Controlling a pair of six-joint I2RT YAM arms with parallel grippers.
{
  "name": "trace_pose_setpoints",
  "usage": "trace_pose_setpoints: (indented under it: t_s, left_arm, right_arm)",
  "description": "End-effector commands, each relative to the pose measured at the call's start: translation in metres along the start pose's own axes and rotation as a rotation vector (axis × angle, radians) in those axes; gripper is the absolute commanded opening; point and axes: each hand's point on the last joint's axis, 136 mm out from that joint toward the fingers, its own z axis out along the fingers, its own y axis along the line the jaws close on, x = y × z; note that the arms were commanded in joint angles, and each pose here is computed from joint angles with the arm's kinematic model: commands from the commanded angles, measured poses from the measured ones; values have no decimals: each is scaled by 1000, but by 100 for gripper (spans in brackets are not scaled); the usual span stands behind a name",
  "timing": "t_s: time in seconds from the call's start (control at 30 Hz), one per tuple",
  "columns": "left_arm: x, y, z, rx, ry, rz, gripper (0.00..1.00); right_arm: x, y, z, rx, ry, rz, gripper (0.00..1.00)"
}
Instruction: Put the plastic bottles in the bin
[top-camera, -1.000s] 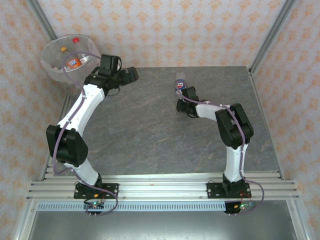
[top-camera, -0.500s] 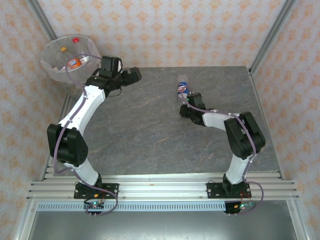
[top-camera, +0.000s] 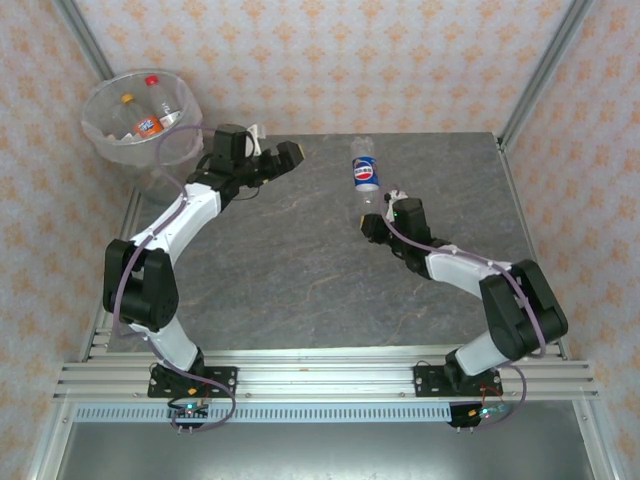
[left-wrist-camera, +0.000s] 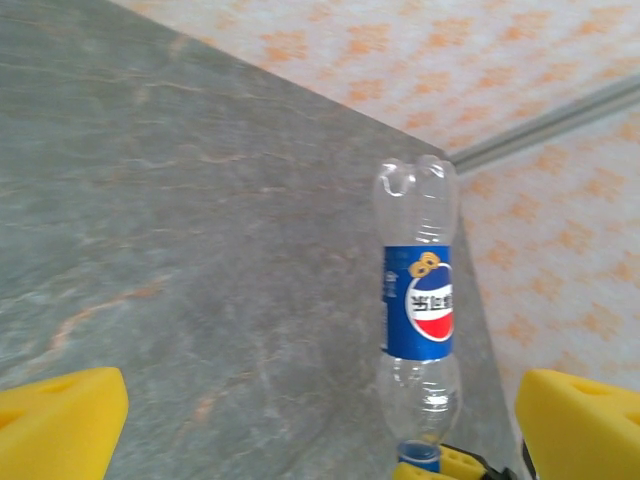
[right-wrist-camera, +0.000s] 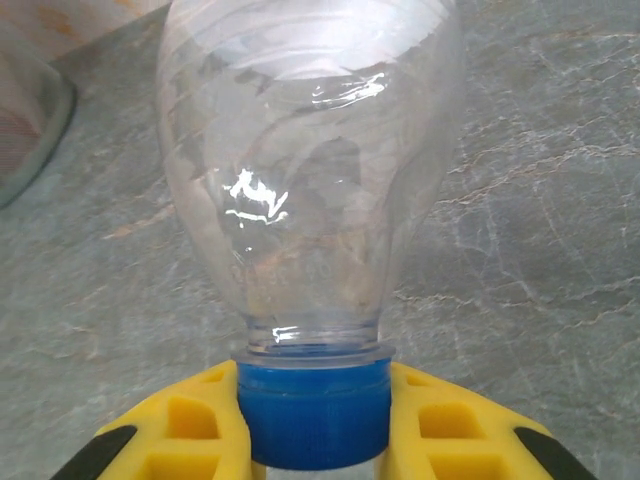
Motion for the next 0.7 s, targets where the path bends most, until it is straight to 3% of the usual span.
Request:
trace_pose_setpoints:
  t_s: [0.0, 0.23, 0.67]
  left_arm:
    - [1, -45, 5, 152, 0, 86, 100]
    - [11, -89, 21, 315, 41, 104, 100]
    - [-1, -119, 34, 405, 0, 112, 100]
  right_arm:
    - [-20, 30, -15, -121, -87, -4, 0]
    - [-24, 71, -30, -251, -101, -44, 0]
    - [-33, 121, -36, -399, -115, -64, 0]
